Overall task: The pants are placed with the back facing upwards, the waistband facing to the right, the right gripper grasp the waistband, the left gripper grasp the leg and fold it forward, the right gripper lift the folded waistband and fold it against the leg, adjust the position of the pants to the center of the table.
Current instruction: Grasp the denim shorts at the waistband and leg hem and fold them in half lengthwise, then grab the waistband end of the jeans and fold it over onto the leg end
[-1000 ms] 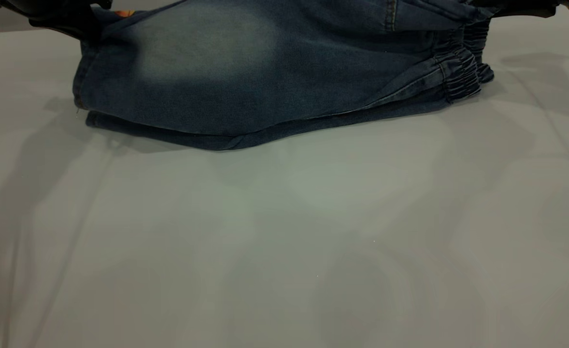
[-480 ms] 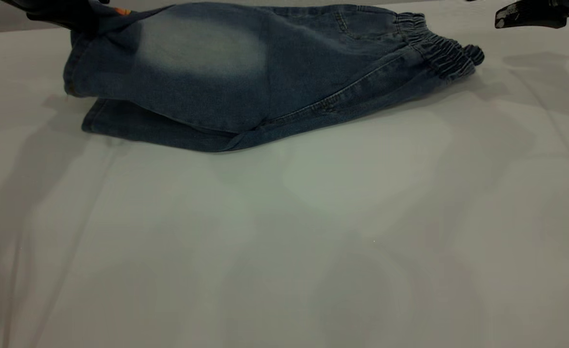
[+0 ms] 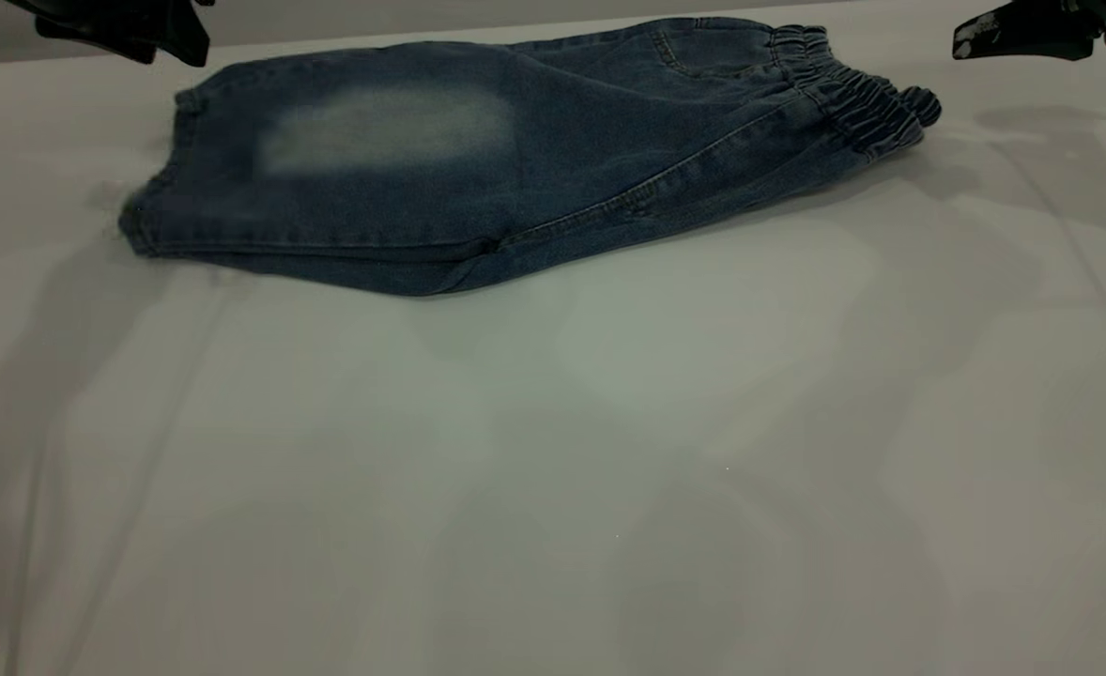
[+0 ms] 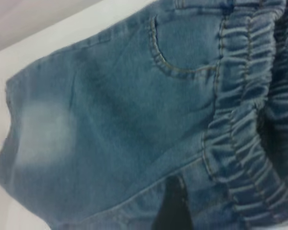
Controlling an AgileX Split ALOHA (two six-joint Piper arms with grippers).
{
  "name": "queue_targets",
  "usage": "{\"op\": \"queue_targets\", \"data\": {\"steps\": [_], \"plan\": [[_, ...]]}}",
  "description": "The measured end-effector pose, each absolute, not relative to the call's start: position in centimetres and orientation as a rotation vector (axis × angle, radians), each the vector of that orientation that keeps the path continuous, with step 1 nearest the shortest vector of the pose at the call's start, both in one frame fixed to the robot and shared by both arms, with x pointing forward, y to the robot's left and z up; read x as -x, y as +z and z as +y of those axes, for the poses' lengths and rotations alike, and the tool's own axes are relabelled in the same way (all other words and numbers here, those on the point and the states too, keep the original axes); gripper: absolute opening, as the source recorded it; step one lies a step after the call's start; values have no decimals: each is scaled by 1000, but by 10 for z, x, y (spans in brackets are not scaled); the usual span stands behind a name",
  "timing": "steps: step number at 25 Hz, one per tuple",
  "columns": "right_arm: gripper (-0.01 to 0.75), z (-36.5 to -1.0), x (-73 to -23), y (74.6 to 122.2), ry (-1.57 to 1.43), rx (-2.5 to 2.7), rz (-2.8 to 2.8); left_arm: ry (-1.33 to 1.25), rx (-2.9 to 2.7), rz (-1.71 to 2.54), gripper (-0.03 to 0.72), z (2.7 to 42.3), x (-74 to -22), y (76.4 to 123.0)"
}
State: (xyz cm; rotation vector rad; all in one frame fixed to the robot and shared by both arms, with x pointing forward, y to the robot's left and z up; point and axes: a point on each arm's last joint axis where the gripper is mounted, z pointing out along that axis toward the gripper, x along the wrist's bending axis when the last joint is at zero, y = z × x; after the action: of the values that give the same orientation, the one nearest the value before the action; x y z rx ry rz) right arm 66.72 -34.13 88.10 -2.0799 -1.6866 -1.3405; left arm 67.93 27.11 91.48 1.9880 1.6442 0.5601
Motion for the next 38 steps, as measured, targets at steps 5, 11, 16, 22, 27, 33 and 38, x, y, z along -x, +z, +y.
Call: {"op": "queue_targets", "data": {"steps": [5, 11, 16, 22, 27, 33, 38], "plan": [[521, -341, -664, 868, -1256, 2102, -1649, 564, -1955, 1654, 495, 270, -680, 917], [521, -340, -662, 841, -1192, 2104, -1587, 470, -1932, 1702, 504, 267, -677, 916], [521, -339, -662, 823, -1176, 2102, -1551, 445, -1991, 1640, 504, 263, -683, 929], [521, -339, -668, 815, -1221, 2085, -1520, 425, -2049, 1526, 504, 244, -693, 954], [521, -337, -676, 810, -1269, 2037, -1466, 438, -2084, 1401, 504, 217, -699, 977], [519, -329, -680, 806, -1296, 1994, -1459, 454, -2090, 1322, 504, 198, -702, 992], [447, -310, -688, 807, -1305, 1950, -1503, 451, -2094, 1319, 504, 196, -701, 992]]}}
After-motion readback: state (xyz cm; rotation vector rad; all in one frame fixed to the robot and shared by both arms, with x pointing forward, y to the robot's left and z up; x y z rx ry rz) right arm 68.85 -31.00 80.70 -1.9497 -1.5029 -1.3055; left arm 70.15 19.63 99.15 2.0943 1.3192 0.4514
